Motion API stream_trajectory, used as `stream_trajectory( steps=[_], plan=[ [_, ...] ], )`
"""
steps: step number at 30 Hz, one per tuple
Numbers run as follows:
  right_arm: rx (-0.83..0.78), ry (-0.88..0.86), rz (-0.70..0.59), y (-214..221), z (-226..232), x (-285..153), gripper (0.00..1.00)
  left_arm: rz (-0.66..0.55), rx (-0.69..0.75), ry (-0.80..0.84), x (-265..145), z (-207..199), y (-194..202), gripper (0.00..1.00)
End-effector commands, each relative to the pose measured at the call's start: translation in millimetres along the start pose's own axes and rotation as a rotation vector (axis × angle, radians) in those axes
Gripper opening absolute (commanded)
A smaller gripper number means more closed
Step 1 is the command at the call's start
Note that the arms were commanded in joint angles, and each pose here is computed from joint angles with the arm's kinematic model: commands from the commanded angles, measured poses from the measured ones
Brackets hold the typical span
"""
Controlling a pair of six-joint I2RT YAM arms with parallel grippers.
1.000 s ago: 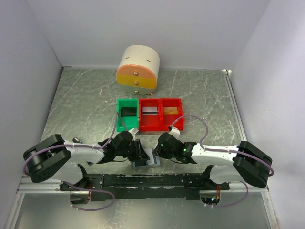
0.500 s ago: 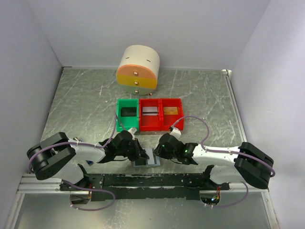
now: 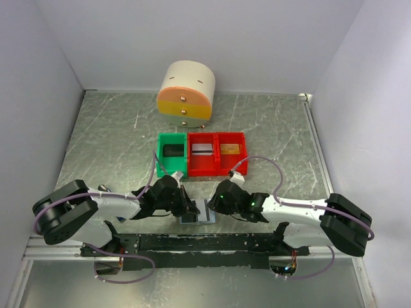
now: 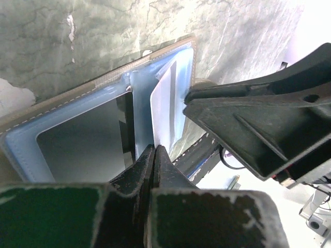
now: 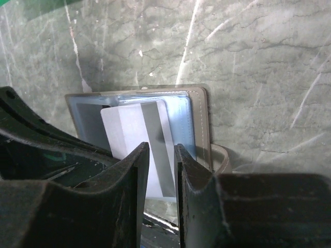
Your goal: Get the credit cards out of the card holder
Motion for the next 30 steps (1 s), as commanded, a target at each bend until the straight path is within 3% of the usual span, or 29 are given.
stream_trajectory(
  steps=[1,7,11,22,26,30],
  plan=[
    [-0.032,-0.042,-0.03,-7.2,7.0,-8.5,0.27,-0.017,0.026,-0.032,0.3,2.9,-2.9,0.07],
    [-0.072,-0.118,-0.028,-10.7,20.3,-10.4,0.29,-0.009,0.041,-0.038,1.9,0.4,-4.0,0.07],
    [-0.054,-0.019,0.003,-5.6,11.6,0.0,0.29,-0.008,0.046,-0.028,1.3,-1.1,-3.9,0.09],
    [-0.025,0.08,0.043,6.5,-10.0,11.5,0.29,-0.045,0.055,0.038,-4.4,-7.9,-5.6,0.35],
    [-0.026,0.085,0.04,5.6,-9.7,11.4,0.29,-0.056,0.034,0.054,-4.6,-5.3,-4.9,0.32],
    [-0.025,0.092,0.037,5.2,-10.4,11.1,0.29,-0.06,0.008,0.062,-5.3,-1.1,-3.4,0.18]
  ],
)
Point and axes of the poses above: each gripper's point midway between its finger pads, its own x axis out along the fingers, its own z axis along the line the jaws close on, y = z × x, the point moved 9 cm from there along -x, back along the fingers, and after that the axes turned 1 degree about -x, right-handed, at the moved point
